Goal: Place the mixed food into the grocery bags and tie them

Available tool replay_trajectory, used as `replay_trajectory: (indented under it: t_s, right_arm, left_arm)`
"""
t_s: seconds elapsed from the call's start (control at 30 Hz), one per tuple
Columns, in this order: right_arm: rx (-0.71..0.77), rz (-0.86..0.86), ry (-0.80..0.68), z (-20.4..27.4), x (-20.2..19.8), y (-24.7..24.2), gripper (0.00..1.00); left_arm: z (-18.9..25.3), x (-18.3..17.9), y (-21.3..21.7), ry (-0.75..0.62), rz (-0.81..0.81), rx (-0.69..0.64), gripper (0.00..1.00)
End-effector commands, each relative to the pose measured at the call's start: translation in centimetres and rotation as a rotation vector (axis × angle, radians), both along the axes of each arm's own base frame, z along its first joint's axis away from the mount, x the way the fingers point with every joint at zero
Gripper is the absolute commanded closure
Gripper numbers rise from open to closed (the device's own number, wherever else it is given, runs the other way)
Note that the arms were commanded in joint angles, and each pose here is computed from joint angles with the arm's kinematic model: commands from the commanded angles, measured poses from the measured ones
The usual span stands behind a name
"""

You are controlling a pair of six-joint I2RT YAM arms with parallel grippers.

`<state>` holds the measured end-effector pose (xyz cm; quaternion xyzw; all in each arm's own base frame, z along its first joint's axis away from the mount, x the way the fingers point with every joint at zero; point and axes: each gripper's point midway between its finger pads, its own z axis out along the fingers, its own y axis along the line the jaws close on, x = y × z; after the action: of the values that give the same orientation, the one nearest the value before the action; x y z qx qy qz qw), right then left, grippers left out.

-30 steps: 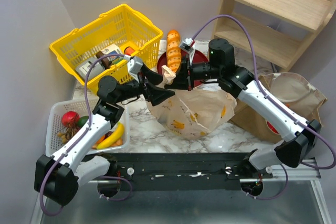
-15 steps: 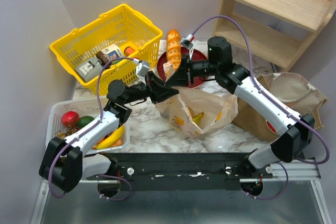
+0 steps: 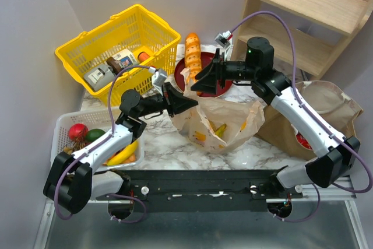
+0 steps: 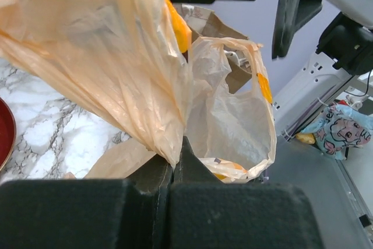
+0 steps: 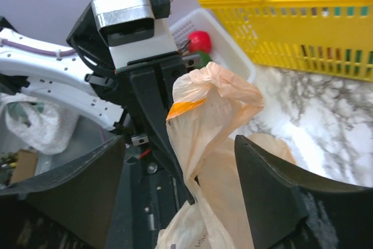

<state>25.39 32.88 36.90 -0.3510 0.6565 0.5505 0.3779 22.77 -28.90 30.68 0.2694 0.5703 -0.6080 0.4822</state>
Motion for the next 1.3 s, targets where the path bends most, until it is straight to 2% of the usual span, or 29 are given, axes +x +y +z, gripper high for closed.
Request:
replay_trajectory:
  t_s: [0.0, 0.3, 0.77, 0.87, 0.97, 1.0, 1.07, 1.1, 1.27]
  right_arm:
    - [-0.036, -0.09, -0.139, 1.5, 1.9, -0.8, 0.13]
    - [-0.038, -0.083, -0.204, 2.6, 3.7, 0.0, 0.11]
    - [-0.035, 0.008, -0.166, 1.1, 4.2, 1.6, 0.28]
    - [-0.04, 0.021, -0.152, 0.5, 4.1, 1.6, 0.4]
    - [-0.031, 0.03, -0.154, 0.8, 3.9, 1.6, 0.67]
    - [-0.029, 0.03, -0.158, 1.0, 3.9, 1.6, 0.83]
    - [-0.021, 0.02, -0.174, 1.7, 3.9, 1.6, 0.95]
    - [-0.02, 0.008, -0.183, 2.0, 4.1, 1.5, 0.99]
    - [-0.007, -0.079, -0.257, 4.7, 5.1, 0.9, 0.99]
  left_arm:
    - [0.2, -1.2, 0.1, -0.03, -0.028, 0.013, 1.0]
    - [0.0, -1.4, 0.0, -0.036, -0.026, 0.041, 1.0]
    - [0.0, -1.6, -0.4, -0.037, -0.036, 0.061, 1.0]
    - [-0.1, -1.5, -0.4, -0.034, -0.034, 0.066, 1.0]
    - [-0.4, -1.4, -0.5, -0.026, -0.034, 0.071, 1.0]
    - [-0.4, -1.3, -0.5, -0.027, -0.032, 0.071, 1.0]
    - [-0.8, -1.2, -0.5, -0.018, -0.027, 0.08, 1.0]
    - [-1.0, -1.1, -0.5, -0.012, -0.026, 0.086, 1.0]
    - [-3.2, -0.7, -0.3, 0.043, 0.008, 0.137, 1.0]
